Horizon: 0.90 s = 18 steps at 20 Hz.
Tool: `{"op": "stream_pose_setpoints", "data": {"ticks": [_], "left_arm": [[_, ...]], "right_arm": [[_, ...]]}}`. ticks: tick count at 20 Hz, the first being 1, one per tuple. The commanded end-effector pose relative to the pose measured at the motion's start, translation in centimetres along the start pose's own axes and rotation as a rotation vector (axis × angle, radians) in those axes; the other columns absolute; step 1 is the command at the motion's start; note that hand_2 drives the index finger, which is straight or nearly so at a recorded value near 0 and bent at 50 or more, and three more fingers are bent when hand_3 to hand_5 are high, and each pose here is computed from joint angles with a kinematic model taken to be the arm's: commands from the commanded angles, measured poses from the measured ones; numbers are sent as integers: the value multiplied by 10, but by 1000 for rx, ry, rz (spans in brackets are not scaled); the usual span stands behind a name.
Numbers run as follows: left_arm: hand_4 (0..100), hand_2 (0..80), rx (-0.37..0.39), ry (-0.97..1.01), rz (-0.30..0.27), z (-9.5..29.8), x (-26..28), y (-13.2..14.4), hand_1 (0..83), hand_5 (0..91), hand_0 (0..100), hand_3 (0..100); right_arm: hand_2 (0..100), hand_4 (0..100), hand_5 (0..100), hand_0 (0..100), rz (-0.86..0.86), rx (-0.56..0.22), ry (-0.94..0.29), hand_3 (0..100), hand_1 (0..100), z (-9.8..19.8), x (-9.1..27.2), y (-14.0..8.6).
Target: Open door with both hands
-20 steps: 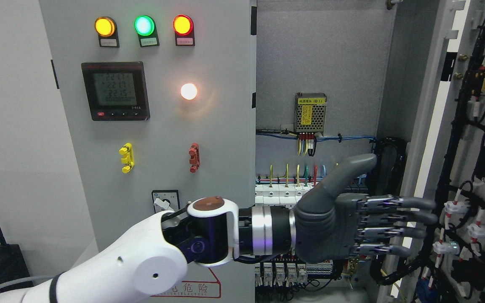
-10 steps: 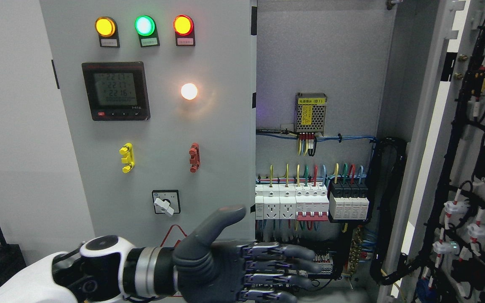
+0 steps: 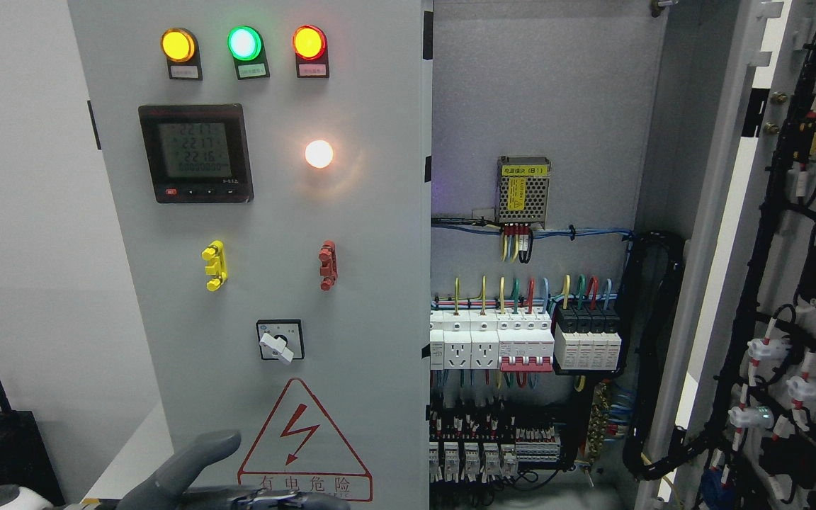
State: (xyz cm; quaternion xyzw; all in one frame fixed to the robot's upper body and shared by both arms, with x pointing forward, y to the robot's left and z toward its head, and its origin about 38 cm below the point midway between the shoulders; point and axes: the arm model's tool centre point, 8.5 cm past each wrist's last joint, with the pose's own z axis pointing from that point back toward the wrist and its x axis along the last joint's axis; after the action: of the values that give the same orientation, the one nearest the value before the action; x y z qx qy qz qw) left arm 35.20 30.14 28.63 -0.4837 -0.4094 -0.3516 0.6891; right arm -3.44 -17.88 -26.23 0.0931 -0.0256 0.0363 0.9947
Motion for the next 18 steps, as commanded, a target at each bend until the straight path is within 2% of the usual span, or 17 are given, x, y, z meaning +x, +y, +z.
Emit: {"op": "stream_pose_setpoints", "data": {"ticks": [1,4,7,11,14,18], "left_arm": [[0,0,439,187,134,141,-57,24,0,0,0,0],[0,0,518,235,193,159,-92,49,0,0,0,0],[0,0,569,236,204,166,-111,71,0,0,0,0],[0,0,600,191,166,166,-139,90,0,0,0,0],[0,0,596,213,125,156,-171,99,0,0,0,0],[0,0,571,248,152,142,-206,97,0,0,0,0]], "right_arm": [[0,0,0,381,0,1,1,0,0,0,0,0],[0,0,0,381,0,2,1,0,0,0,0,0],[0,0,0,381,0,2,1,0,0,0,0,0],[0,0,0,381,0,2,1,0,0,0,0,0],[0,0,0,381,0,2,1,0,0,0,0,0],[0,0,0,380,0,1,1,0,0,0,0,0]]}}
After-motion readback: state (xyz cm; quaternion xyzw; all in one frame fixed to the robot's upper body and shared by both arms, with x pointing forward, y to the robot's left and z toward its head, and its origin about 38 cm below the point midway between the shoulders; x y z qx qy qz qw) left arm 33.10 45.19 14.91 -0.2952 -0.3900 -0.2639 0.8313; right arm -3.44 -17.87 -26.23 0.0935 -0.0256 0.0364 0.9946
